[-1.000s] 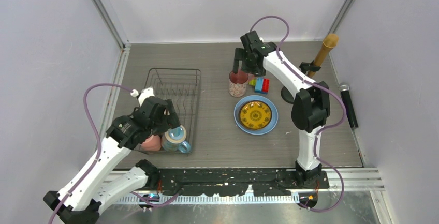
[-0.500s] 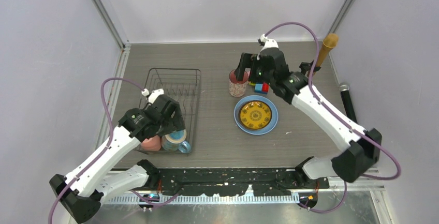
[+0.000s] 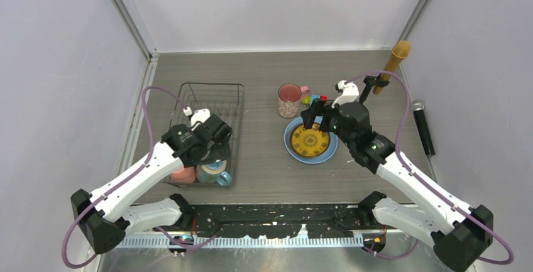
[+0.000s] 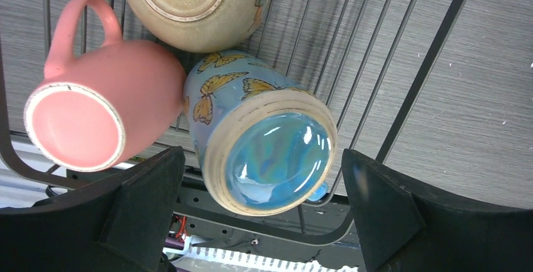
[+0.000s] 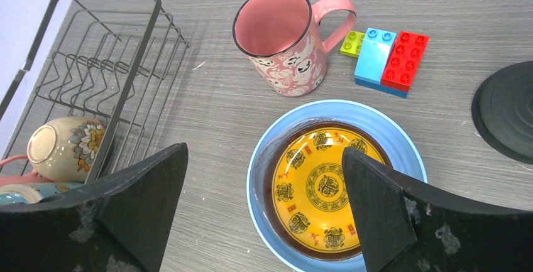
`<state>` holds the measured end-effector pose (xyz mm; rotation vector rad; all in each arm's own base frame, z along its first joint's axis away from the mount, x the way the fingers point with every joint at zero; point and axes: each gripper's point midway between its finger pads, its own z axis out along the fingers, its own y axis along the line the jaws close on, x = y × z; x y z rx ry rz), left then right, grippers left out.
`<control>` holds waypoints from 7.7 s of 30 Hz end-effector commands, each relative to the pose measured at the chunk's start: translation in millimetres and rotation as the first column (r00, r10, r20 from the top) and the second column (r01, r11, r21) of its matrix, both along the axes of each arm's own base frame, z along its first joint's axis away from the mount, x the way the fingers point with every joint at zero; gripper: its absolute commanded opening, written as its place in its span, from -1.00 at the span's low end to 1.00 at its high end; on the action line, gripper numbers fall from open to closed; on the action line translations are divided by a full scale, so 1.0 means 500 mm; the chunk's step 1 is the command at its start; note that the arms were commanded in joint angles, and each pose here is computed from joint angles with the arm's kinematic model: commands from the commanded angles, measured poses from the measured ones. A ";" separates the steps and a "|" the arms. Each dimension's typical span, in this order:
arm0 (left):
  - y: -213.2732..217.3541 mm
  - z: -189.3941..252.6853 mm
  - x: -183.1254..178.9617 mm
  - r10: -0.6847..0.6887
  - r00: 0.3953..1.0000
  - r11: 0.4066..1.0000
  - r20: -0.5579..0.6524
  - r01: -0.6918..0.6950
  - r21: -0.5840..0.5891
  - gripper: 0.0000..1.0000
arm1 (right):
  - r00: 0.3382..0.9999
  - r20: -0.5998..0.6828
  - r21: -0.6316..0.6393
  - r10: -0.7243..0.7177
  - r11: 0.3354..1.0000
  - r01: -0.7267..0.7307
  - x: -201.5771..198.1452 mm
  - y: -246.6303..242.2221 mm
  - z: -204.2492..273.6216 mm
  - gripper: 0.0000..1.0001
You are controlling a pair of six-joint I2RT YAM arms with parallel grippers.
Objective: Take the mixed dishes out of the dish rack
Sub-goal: Pick up the cup from the dish rack, then place the cup at the center of the board.
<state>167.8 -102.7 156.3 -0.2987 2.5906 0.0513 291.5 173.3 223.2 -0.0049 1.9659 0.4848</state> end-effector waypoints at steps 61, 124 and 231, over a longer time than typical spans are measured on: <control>-0.011 -0.063 0.009 0.009 0.997 0.981 -0.070 0.005 0.192 0.14 | 0.973 0.205 0.095 -0.107 0.992 0.089 -0.004 -0.050 0.042 0.99; -0.233 0.354 0.000 -0.227 0.601 0.583 0.766 0.714 -0.387 -1.00 | 0.728 0.181 0.839 0.661 0.282 -0.465 -0.161 0.274 0.093 0.92; 0.042 0.109 0.041 0.058 0.900 0.993 0.431 -0.006 -0.120 0.99 | 0.922 -0.160 0.138 0.352 0.933 -0.332 -0.098 0.177 0.028 -0.99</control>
